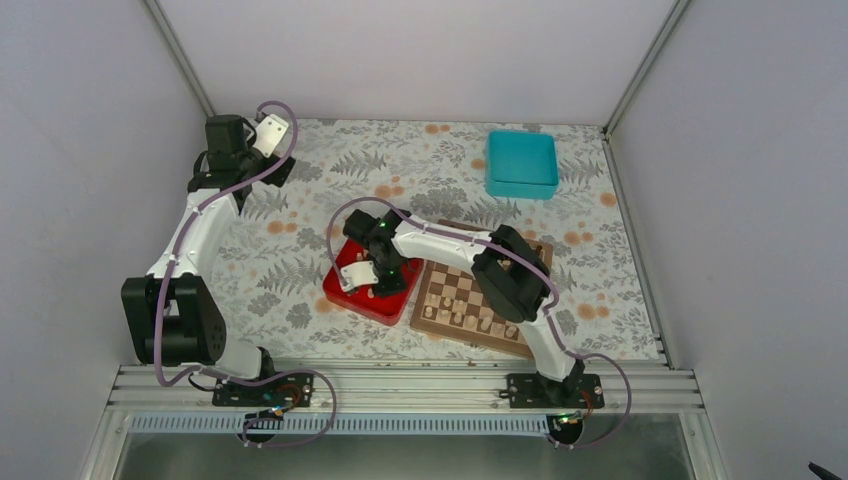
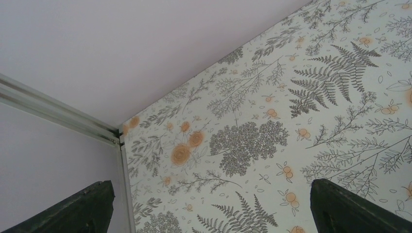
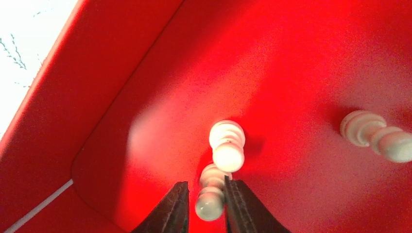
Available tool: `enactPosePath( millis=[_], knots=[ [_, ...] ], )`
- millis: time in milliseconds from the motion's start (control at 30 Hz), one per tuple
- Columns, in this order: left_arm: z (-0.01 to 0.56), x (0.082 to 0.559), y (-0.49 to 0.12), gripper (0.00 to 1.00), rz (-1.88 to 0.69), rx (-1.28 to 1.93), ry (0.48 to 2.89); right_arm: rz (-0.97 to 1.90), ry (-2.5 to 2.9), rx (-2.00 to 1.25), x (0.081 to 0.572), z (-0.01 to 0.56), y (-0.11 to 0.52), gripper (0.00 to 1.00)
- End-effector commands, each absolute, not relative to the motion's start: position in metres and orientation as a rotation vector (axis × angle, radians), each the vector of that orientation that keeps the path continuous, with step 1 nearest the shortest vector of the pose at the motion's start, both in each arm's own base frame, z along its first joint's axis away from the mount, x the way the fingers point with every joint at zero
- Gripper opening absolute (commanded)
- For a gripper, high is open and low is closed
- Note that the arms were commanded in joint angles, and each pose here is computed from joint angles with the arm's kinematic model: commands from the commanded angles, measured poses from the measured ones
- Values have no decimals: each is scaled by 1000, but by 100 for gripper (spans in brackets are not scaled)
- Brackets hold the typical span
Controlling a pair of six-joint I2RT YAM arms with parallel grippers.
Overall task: Set up the chess pieces on the board
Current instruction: Pick up the chess piece from the storage box, then place the chess piece on the chessboard.
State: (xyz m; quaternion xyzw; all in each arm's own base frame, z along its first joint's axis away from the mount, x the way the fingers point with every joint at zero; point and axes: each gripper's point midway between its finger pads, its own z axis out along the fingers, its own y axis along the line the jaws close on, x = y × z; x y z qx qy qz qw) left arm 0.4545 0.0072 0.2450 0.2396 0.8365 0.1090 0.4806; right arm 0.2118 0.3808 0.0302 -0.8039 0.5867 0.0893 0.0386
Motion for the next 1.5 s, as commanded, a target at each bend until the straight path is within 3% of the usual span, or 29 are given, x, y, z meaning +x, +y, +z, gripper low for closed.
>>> enactPosePath(
  millis=[0, 100, 333, 633, 933, 1467],
  knots=[
    [251, 453, 5, 100, 243, 581, 2017, 298, 1761, -2446, 211, 35, 393, 18],
    [250, 453, 5, 100, 245, 580, 2019, 281, 1749, -2410, 214, 48, 392, 10],
    [252, 452, 6, 100, 249, 577, 2017, 262, 1746, -2293, 219, 99, 377, 7],
    [252, 452, 8, 100, 262, 572, 2021, 180, 1898, -2078, 232, 144, 288, 6],
    [252, 454, 10, 100, 271, 564, 2023, 107, 2106, -1914, 225, 129, 187, 6],
    [250, 453, 12, 100, 283, 560, 2028, 233, 2163, -2054, 185, 71, 169, 7]
  ],
)
